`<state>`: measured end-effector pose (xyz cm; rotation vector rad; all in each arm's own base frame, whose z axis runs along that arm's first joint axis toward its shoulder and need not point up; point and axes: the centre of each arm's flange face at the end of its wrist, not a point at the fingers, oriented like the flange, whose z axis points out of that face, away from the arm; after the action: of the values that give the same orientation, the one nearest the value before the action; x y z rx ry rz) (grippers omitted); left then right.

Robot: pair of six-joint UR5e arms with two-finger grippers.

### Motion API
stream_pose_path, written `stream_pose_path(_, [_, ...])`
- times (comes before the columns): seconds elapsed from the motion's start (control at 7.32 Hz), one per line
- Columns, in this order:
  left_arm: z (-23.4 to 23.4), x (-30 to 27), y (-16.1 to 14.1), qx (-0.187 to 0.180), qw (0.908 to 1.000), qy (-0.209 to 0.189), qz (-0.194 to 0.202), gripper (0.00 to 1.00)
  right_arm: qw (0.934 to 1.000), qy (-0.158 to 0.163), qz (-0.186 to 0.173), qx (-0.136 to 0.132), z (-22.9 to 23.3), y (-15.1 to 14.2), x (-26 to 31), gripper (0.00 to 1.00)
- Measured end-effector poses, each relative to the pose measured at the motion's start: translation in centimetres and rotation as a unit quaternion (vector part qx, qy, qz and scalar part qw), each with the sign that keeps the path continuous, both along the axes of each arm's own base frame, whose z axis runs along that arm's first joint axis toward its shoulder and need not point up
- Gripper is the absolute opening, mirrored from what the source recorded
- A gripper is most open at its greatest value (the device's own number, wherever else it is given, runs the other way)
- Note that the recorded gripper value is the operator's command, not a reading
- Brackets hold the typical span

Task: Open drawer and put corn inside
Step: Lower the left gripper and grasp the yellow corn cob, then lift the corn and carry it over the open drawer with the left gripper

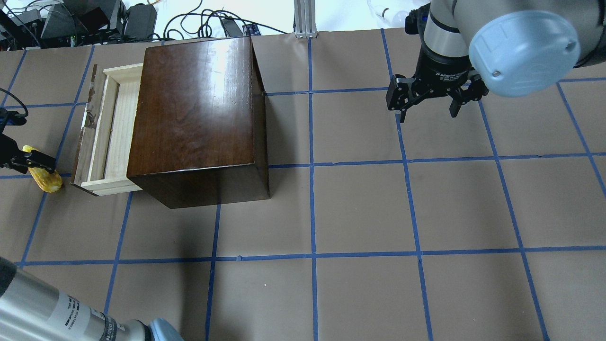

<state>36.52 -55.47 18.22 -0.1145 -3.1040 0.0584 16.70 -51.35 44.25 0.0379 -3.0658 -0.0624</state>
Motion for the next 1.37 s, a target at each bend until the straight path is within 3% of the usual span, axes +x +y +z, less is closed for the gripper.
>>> stream_pose_path(0.27, [0.0,0.3,0.0,-0.007,1.0000,0.005,0.002,0.31,1.0000,0.000,0.000,0.000,0.0,0.0,0.0,1.00])
stream_pose_path(0.41, [0.1,0.4,-0.1,-0.011,0.9999,0.004,0.002,0.15,1.0000,0.000,0.000,0.000,0.0,0.0,0.0,1.00])
stream_pose_path(0.55, [0.2,0.5,-0.1,-0.014,0.9999,0.001,0.001,0.06,1.0000,0.000,0.000,0.000,0.0,0.0,0.0,1.00])
stream_pose_path(0.68, [0.3,0.6,-0.2,-0.016,0.9999,-0.001,0.001,0.00,1.0000,0.000,0.000,0.000,0.0,0.0,0.0,1.00])
stream_pose_path(1.37, [1.4,0.7,-0.1,-0.021,0.9997,-0.010,0.002,0.00,1.0000,0.000,0.000,0.000,0.0,0.0,0.0,1.00])
